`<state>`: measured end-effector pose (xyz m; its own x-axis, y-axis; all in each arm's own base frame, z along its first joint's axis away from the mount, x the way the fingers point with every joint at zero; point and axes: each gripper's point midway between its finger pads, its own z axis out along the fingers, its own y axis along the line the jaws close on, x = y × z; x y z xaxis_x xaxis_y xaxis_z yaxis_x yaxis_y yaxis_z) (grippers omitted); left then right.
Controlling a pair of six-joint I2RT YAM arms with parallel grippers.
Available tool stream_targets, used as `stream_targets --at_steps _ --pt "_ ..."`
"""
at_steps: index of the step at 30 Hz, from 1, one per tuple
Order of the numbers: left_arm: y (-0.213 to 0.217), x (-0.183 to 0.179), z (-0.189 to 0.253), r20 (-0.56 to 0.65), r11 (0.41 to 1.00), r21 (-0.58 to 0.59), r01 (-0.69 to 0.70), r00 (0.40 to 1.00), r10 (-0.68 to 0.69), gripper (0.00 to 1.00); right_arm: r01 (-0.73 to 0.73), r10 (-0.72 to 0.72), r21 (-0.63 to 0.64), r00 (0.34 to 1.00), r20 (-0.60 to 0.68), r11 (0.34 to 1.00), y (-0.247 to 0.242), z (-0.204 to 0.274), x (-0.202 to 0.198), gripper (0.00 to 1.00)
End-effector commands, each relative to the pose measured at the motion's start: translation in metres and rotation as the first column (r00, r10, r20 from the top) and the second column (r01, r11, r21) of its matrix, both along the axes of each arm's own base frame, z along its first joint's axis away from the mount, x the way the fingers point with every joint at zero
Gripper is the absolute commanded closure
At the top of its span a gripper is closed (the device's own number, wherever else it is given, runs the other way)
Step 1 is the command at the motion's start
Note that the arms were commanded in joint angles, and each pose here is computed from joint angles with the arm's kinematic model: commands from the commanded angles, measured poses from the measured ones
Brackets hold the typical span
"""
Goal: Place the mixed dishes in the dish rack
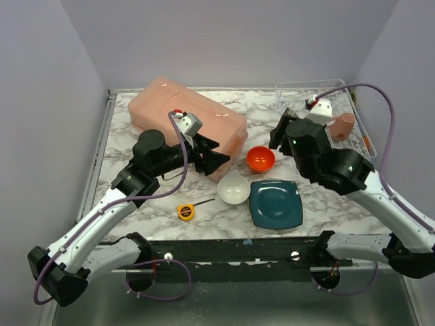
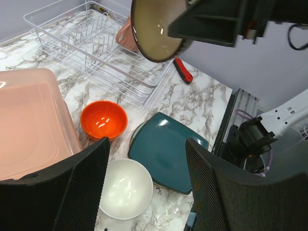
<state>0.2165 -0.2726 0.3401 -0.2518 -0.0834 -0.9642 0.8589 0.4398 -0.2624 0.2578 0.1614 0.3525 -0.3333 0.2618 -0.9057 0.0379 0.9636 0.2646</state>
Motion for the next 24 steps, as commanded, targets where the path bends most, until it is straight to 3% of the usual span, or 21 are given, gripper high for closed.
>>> stream_targets --at_steps 1,6,13,24 --pt "-0.004 -0.002 -0.001 -0.004 1.000 0.005 0.018 1.000 -0.018 0.36 0.195 -0.194 -0.170 0.981 0.021 0.966 -0.049 0.004 0.035 1.00" --pt "-0.005 -0.001 -0.003 -0.003 1.000 0.013 0.017 1.000 -0.017 0.36 0.297 -0.344 -0.319 0.933 -0.104 0.900 -0.102 -0.040 0.081 1.00" --pt "-0.006 -0.001 -0.004 -0.007 1.000 0.016 0.021 1.000 -0.021 0.36 0.356 -0.548 -0.572 0.812 -0.202 0.739 -0.138 -0.089 0.114 1.00" --pt "-0.007 -0.002 -0.003 -0.011 1.000 0.007 0.027 1.000 -0.027 0.36 0.381 -0.748 -0.741 0.618 -0.240 0.553 -0.218 -0.145 0.128 1.00"
